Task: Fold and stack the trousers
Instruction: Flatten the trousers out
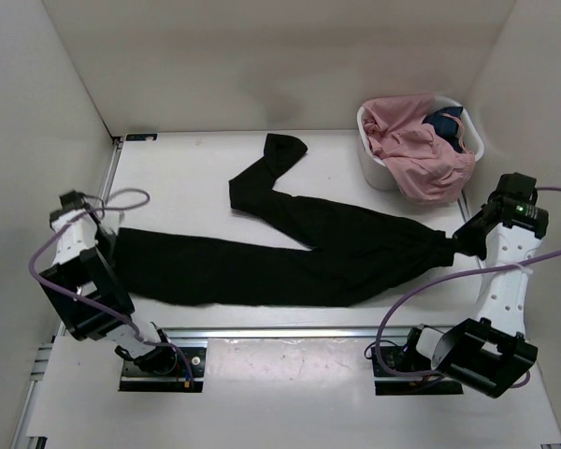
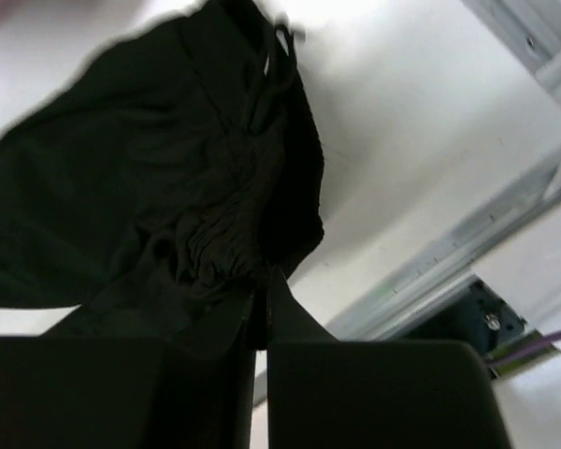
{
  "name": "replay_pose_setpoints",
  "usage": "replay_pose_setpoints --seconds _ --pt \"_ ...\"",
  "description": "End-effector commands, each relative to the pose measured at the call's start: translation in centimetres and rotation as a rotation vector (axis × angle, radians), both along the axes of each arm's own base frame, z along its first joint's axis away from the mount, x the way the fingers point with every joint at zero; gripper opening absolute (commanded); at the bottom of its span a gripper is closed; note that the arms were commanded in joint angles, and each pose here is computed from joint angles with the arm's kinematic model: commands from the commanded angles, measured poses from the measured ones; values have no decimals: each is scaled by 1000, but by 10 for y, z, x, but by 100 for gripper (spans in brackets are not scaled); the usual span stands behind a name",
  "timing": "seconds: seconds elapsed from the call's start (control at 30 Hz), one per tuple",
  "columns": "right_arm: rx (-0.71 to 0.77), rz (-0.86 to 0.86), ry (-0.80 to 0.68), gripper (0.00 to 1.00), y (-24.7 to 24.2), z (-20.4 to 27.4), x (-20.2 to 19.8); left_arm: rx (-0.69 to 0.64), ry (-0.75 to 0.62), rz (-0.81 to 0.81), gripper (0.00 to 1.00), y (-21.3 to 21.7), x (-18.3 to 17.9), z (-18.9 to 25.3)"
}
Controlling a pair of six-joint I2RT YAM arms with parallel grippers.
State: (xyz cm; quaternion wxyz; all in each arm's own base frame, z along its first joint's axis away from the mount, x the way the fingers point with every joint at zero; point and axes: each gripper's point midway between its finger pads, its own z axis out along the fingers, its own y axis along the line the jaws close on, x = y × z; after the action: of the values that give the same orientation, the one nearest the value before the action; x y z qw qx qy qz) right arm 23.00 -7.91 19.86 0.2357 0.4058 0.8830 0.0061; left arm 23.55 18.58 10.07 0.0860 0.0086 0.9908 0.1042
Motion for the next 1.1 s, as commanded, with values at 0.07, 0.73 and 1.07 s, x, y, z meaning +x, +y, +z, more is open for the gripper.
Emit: replay_pose_setpoints --seconds 0.07,0.73,1.07 --pt "-50 -16 46 0 -6 -18 -19 13 218 -112 59 -18 -89 -33" --pt "41 17 67 0 5 -43 -8 -251 -53 113 86 -3 93 -43" --pt "13 -1 105 0 -4 -50 -8 -351 146 39 36 -60 54 -118"
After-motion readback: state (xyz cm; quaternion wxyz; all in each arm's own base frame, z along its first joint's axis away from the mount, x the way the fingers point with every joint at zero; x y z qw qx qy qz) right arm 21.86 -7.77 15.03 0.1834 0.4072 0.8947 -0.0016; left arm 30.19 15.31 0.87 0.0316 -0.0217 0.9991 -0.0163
